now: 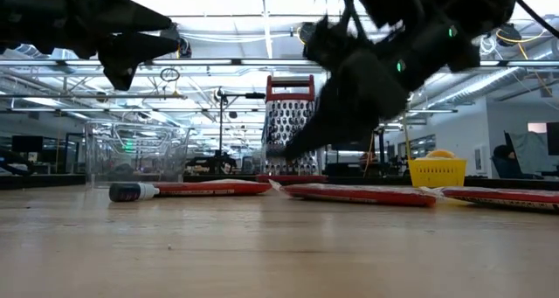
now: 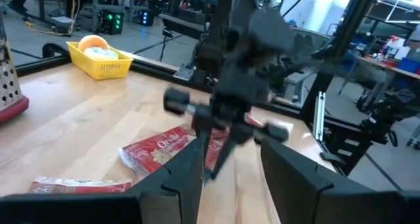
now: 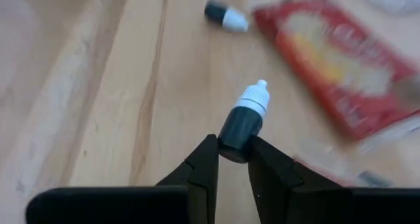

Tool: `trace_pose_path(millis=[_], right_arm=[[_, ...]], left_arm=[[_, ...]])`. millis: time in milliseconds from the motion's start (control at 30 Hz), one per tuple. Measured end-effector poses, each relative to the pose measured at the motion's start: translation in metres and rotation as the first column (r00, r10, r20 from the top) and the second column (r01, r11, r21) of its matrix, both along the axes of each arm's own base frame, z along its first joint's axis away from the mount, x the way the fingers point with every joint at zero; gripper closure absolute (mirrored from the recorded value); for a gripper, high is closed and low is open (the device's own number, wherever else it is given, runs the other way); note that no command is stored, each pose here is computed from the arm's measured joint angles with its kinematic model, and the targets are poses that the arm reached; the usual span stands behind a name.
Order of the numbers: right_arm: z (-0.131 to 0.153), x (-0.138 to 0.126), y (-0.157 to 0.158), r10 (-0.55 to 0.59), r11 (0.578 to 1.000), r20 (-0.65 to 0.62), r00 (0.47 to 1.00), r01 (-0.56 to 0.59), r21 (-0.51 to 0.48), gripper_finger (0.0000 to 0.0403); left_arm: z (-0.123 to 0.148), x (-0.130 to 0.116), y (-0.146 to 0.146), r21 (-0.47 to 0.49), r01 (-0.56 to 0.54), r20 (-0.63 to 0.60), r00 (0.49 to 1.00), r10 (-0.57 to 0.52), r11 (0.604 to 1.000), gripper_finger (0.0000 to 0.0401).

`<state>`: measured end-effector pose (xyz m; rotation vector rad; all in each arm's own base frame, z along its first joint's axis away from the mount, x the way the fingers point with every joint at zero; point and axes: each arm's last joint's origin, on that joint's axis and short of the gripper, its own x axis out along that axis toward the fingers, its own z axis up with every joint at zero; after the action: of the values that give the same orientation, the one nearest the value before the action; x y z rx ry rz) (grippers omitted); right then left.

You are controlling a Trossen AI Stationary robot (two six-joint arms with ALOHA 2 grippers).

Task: Pick & Place Food Item
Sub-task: Put the blue food coloring bottle into the gray bin

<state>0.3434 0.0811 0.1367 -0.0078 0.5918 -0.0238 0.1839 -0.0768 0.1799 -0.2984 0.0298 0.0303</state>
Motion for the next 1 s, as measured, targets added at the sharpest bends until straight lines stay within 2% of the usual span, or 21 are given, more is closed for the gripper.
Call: trace_pose_path(millis=[233, 367, 467, 700, 867, 1000], right_arm=[[0.049, -0.014, -0.009, 0.03, 0.998, 0.069, 0.997, -0.026, -0.058, 0.0348], [0.071, -0.022, -0.011, 0.09, 0.988, 0.131, 0.987, -0.072, -0.137, 0.0348], [0.075, -0.028, -0.013, 0.136, 0.98, 0.173, 0.975, -0.107, -0.169, 0.0348], [0.071, -0.038, -0.012, 0.276, 0.961, 0.338, 0.9, -0.263, -0.085, 0.0348], [0.065, -0.044, -0.013, 0.283, 0.958, 0.382, 0.88, -0.281, -0.061, 0.0348], [0.065, -0.045, -0.012, 0.299, 0.95, 0.401, 0.866, -0.307, -0.046, 0.0348]], left_arm=[[0.0, 0.0, 0.0, -0.021, -0.002, 0.005, 1.0, 0.002, 1.0, 0.0244], [0.002, 0.001, 0.002, -0.035, -0.014, 0.02, 1.0, 0.015, 0.999, 0.0253], [0.005, 0.002, 0.003, -0.037, -0.008, 0.051, 0.999, 0.01, 0.999, 0.0263], [0.005, 0.004, 0.008, -0.09, -0.028, 0.048, 0.998, 0.033, 0.996, 0.0275], [-0.001, 0.009, 0.01, -0.111, -0.053, 0.017, 0.998, 0.055, 0.992, 0.0268], [0.0, 0.025, 0.004, -0.104, -0.057, -0.003, 0.998, 0.057, 0.993, 0.0254]])
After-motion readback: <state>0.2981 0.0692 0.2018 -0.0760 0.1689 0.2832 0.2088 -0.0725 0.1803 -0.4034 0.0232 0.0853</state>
